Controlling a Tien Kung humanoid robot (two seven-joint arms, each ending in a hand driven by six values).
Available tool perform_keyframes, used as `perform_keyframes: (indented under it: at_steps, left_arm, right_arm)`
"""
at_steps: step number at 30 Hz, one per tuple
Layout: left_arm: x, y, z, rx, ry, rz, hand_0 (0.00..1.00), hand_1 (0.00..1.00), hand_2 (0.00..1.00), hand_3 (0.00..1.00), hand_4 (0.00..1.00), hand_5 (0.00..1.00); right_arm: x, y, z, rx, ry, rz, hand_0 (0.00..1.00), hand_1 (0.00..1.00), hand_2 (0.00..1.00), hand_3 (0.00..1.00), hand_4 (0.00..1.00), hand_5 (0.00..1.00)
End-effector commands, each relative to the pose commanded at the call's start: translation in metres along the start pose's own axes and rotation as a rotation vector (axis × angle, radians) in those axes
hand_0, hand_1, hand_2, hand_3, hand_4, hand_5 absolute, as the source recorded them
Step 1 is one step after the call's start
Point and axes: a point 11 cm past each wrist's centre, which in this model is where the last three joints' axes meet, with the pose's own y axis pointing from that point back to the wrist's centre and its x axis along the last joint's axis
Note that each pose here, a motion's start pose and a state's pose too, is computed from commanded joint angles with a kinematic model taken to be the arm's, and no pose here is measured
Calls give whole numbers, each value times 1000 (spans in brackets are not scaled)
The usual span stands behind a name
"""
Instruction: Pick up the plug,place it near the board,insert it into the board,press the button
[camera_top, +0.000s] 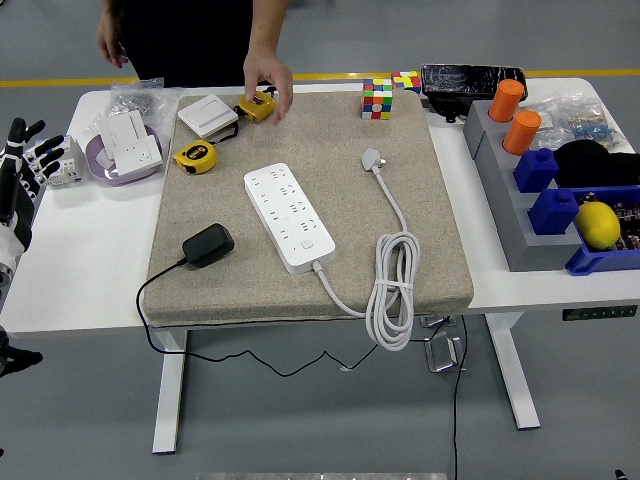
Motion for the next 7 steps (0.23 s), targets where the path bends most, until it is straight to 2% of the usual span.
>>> perform_keyframes:
  at_steps: [7]
  left_arm:
    - [3,1,-1,0,-9,9,819,832,798,803,998,998]
  right_arm:
    - [0,0,-1,1,-4,1,959,898,841,854,998,998]
